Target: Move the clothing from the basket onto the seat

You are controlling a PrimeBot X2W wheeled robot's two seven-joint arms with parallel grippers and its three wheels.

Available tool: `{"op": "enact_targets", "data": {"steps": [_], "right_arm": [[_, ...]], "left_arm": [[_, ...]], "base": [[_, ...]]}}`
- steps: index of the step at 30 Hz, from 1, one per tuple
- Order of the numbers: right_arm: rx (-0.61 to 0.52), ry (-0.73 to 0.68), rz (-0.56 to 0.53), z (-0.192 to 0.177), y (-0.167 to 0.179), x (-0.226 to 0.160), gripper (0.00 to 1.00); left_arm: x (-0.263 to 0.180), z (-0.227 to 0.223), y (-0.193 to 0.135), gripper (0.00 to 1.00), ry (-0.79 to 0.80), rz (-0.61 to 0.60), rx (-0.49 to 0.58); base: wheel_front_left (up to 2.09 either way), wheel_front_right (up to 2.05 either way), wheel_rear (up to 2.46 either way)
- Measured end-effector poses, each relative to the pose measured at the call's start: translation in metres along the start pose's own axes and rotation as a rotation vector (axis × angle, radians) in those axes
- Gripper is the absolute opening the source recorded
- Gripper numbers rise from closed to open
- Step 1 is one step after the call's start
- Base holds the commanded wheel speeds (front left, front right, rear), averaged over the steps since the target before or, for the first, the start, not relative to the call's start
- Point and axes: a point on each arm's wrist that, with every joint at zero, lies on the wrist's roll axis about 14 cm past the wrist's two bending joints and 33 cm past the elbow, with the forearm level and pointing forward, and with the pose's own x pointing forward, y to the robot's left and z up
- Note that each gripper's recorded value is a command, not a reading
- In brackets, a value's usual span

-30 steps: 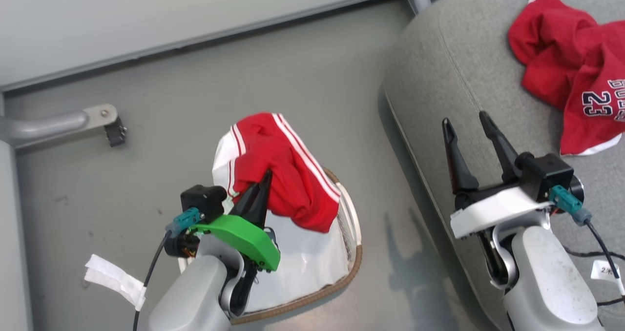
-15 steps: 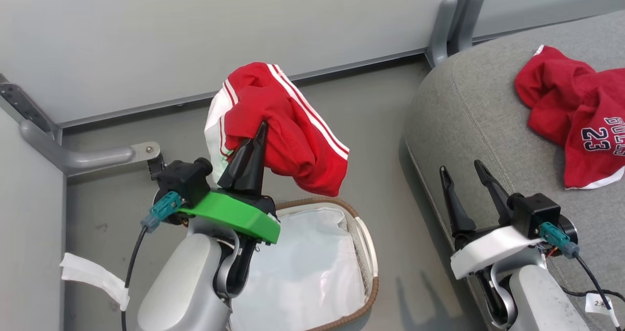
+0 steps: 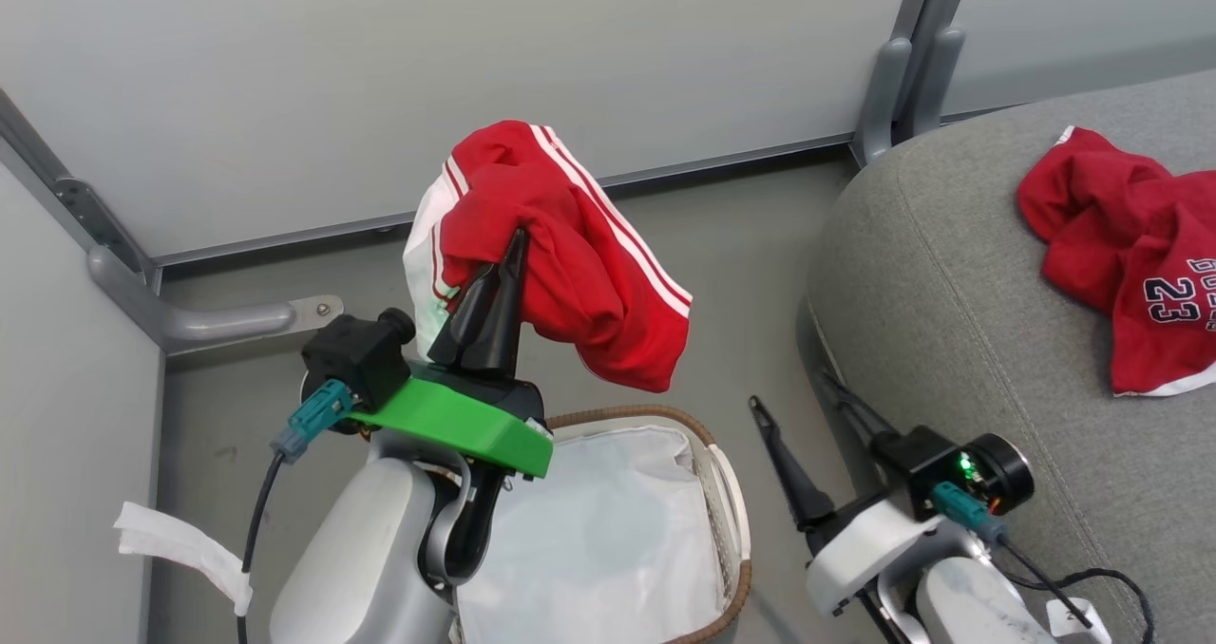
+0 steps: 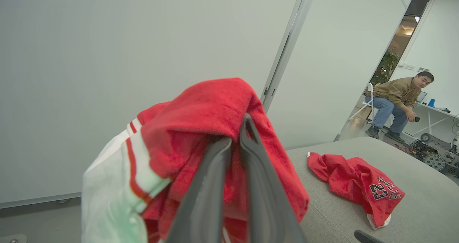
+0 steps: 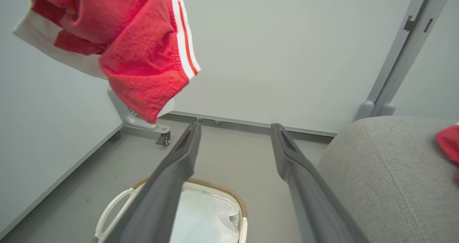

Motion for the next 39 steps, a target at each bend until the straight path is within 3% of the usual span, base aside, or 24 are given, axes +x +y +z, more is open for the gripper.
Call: {"op": "enact_targets", "data": {"steps": [5, 11, 18, 30, 31, 33, 39], "right_arm": [[-0.057, -0.018, 0.164, 0.007, 0.045, 0.013, 1.0], [-0.135, -0.026, 0.269, 0.011, 0.069, 0.031, 1.0], [-0.208, -0.01, 0.314, 0.006, 0.078, 0.048, 1.0], [-0.217, -0.002, 0.371, 0.002, 0.097, 0.062, 1.0], [-0.212, 0.008, 0.373, -0.001, 0.098, 0.062, 0.71], [-0.198, 0.036, 0.38, -0.009, 0.1, 0.061, 0.0], [-0.135, 0.071, 0.378, -0.019, 0.102, 0.061, 0.0]], "left_arm": [[-0.002, 0.0, -0.003, 0.0, 0.0, -0.006, -0.01], [-0.005, -0.003, -0.005, 0.0, 0.007, -0.009, -0.029], [-0.007, -0.002, -0.006, 0.0, 0.009, -0.013, -0.042], [-0.014, -0.004, -0.016, 0.0, 0.026, -0.037, -0.062], [-0.015, -0.004, -0.017, 0.0, 0.027, -0.039, -0.067], [-0.015, -0.004, -0.017, 0.0, 0.027, -0.039, -0.067], [-0.015, -0.003, -0.017, 0.0, 0.026, -0.04, -0.073]], "base": [[0.0, 0.0, 0.0], [0.0, 0.0, 0.0], [0.0, 0.0, 0.0], [0.0, 0.0, 0.0], [0.0, 0.0, 0.0], [0.0, 0.0, 0.0], [0.0, 0.0, 0.0]]}}
